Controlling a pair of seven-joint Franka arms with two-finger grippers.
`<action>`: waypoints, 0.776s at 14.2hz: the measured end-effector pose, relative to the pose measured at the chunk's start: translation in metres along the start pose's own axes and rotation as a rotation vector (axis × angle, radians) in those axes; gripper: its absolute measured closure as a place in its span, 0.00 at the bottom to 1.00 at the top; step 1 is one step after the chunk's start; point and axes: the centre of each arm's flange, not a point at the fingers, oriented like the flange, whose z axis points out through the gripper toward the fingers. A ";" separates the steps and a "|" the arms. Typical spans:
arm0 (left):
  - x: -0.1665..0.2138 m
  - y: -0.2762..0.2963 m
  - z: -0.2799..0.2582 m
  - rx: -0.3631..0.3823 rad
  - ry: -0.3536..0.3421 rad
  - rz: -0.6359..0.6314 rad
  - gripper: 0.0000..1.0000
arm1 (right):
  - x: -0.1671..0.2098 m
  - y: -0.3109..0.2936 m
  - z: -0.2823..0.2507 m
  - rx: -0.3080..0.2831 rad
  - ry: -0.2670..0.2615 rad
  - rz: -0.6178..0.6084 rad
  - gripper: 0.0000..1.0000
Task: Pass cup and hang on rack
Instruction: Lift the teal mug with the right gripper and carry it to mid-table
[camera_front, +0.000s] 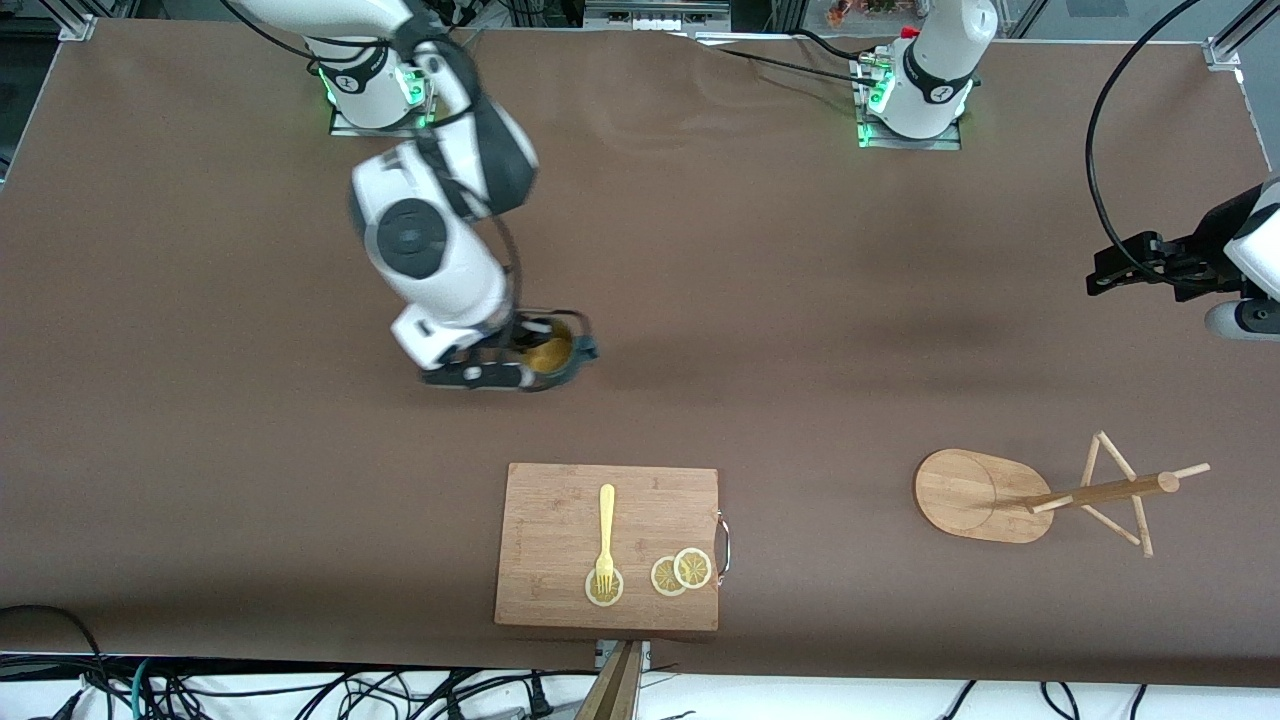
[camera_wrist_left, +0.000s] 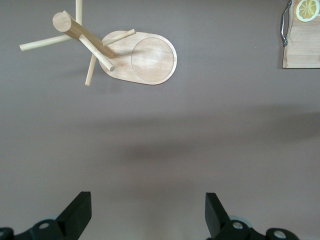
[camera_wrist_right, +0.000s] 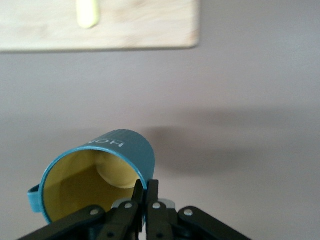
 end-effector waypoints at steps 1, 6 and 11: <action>0.000 -0.002 0.000 0.000 0.000 -0.003 0.00 | -0.012 -0.030 0.013 -0.004 -0.001 0.017 0.96; -0.005 -0.004 0.005 -0.002 -0.051 -0.007 0.00 | -0.064 -0.132 0.085 0.017 0.040 0.062 0.96; -0.005 -0.003 0.014 -0.003 -0.083 -0.006 0.00 | -0.068 -0.140 0.095 0.014 0.042 0.062 0.88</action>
